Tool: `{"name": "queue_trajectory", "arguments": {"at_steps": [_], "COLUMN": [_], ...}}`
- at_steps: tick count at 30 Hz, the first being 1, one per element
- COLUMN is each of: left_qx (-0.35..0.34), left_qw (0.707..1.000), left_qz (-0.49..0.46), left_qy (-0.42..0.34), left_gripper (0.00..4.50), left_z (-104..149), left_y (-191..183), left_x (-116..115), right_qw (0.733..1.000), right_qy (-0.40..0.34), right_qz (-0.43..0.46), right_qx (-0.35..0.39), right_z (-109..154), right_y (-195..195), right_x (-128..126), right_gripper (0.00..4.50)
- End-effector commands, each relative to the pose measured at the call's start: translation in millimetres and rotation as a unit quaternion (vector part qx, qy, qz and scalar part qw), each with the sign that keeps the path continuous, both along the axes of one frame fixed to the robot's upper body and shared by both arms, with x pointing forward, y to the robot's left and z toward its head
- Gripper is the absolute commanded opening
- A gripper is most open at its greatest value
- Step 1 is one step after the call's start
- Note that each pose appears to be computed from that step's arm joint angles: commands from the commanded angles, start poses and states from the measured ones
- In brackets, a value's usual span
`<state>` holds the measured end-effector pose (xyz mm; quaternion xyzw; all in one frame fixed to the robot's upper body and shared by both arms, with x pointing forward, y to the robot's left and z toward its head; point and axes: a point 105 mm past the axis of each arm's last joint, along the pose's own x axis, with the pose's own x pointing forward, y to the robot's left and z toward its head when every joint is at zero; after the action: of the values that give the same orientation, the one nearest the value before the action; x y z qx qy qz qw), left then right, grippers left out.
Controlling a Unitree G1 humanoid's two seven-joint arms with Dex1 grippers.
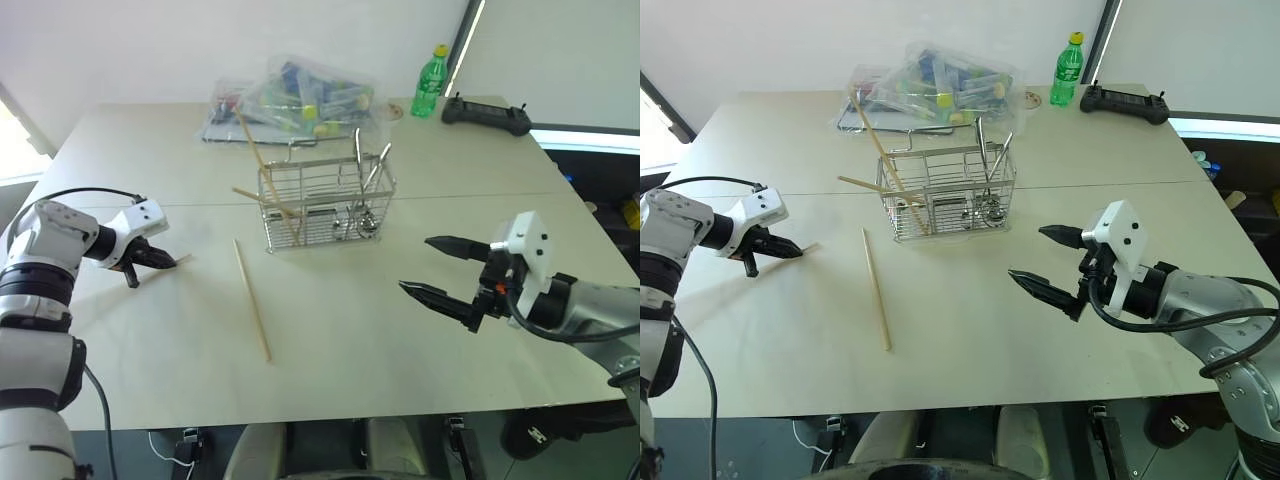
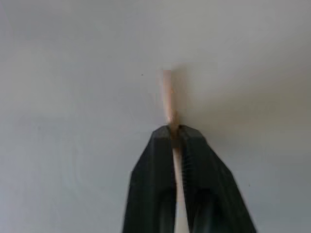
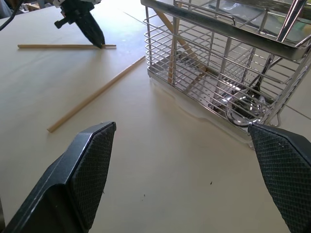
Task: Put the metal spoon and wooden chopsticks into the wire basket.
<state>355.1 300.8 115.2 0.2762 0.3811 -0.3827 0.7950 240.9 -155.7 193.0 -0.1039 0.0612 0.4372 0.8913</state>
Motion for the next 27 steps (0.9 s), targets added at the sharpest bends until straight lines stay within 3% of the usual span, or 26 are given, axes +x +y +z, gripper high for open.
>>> {"name": "queue_trajectory", "arguments": {"at_steps": [1,7,10,13,15,18,21,24,27], "left_qx": [0.007,-0.022,-0.053,-0.192,-0.267,-0.425,-0.536,-0.594,-0.601], "left_qw": [1.000,0.996,0.990,0.932,0.897,0.805,0.728,0.690,0.692], "left_qz": [0.014,0.065,0.096,0.158,0.164,0.127,0.088,0.042,0.002], "left_qy": [-0.014,-0.048,-0.090,-0.262,-0.312,-0.394,-0.419,-0.412,-0.399], "left_gripper": [0.04,0.04,0.04,0.04,0.04,0.04,0.04,0.04,0.04], "left_z": [-1.8,5.5,22.7,104.8,143.6,227.2,283.1,310.0,311.2], "left_y": [1.0,1.9,1.8,-7.1,-14.9,-34.2,-48.4,-71.8,-103.6], "left_x": [4.8,17.1,28.7,62.2,67.6,58.2,35.1,12.4,0.5], "right_qw": [1.000,1.000,1.000,1.000,1.000,1.000,1.000,1.000,1.000], "right_qy": [-0.022,-0.021,-0.021,-0.021,-0.019,-0.014,-0.014,-0.014,-0.007], "right_qz": [0.005,0.006,0.006,0.006,0.007,0.021,0.018,0.014,0.018], "right_qx": [0.003,0.002,0.003,0.006,0.008,-0.002,-0.004,0.001,0.008], "right_z": [8.6,9.4,10.3,11.5,11.9,11.9,14.3,16.7,16.4], "right_y": [1.9,0.3,-0.6,-0.1,-0.3,2.1,-0.5,-1.5,0.2], "right_x": [-0.4,0.3,1.1,2.4,3.1,1.7,5.1,7.2,5.1], "right_gripper": [4.50,4.50,4.50,4.50,4.50,4.50,4.50,4.50,4.50]}}
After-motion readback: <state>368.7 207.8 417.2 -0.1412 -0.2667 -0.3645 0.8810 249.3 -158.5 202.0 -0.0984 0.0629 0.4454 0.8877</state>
